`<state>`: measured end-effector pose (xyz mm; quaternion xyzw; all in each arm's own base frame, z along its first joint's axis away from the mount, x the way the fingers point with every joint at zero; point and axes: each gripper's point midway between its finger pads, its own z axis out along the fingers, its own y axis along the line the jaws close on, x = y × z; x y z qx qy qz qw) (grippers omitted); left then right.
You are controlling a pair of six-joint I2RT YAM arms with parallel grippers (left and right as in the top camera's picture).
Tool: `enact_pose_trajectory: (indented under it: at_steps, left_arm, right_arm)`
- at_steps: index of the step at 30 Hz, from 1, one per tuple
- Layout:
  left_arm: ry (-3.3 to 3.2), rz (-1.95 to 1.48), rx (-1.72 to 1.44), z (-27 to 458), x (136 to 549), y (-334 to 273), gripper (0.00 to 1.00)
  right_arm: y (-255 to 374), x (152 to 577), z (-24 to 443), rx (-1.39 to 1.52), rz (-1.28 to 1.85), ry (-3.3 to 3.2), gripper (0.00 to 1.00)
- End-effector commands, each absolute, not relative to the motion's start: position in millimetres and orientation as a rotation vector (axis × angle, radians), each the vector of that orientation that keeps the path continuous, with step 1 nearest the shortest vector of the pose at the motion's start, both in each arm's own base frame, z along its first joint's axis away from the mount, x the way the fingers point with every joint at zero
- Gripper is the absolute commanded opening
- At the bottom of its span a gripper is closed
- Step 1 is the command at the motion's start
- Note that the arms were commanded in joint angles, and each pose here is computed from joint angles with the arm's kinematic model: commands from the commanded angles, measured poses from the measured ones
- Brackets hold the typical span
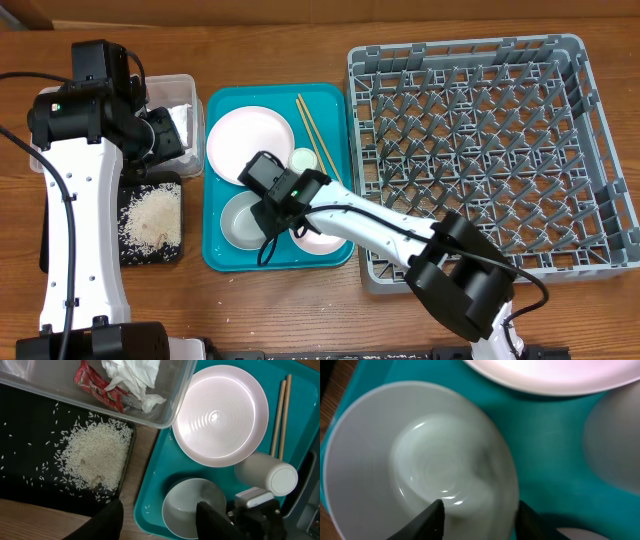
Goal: Sort waste into correct bins and load items into the dishwasher
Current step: 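Reach the right gripper to the white bowl and grasp its rim, then carry the white bowl with the right gripper into the rack's back corner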
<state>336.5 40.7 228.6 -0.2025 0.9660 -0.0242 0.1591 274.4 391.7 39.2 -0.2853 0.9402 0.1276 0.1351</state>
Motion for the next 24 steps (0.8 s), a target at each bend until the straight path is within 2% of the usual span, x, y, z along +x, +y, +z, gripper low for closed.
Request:
enact_pose_trajectory:
  at_steps: [1, 6, 12, 17, 23, 24]
  left_arm:
    - [2.743, -0.046, -0.565, 233.2, 339.0, 45.7, 0.53]
    - [2.741, -0.046, -0.564, 233.3, 339.5, 45.7, 0.57]
    - [2.737, -0.017, -0.569, 233.5, 339.5, 49.4, 0.64]
    - [2.737, -0.017, -0.569, 233.5, 339.4, 49.3, 0.71]
    - [2.737, -0.018, -0.568, 233.5, 339.5, 49.1, 0.85]
    - [2.737, -0.023, -0.567, 233.6, 339.7, 48.2, 0.91]
  right_arm:
    - [401.3, 274.8, 39.3, -0.853, 0.369, 2.699, 0.42]
    - [401.9, 275.4, 39.7, -0.846, 0.373, 2.698, 0.29]
    - [396.2, 271.9, 53.2, -0.851, 0.338, 2.74, 0.04]
    - [388.8, 274.1, 109.7, -0.814, 0.332, 2.758, 0.04]
    - [356.8, 283.2, 181.0, -0.729, 0.335, 2.745, 0.04]
    - [339.6, 289.0, 198.8, -0.68, 0.325, 2.739, 0.04]
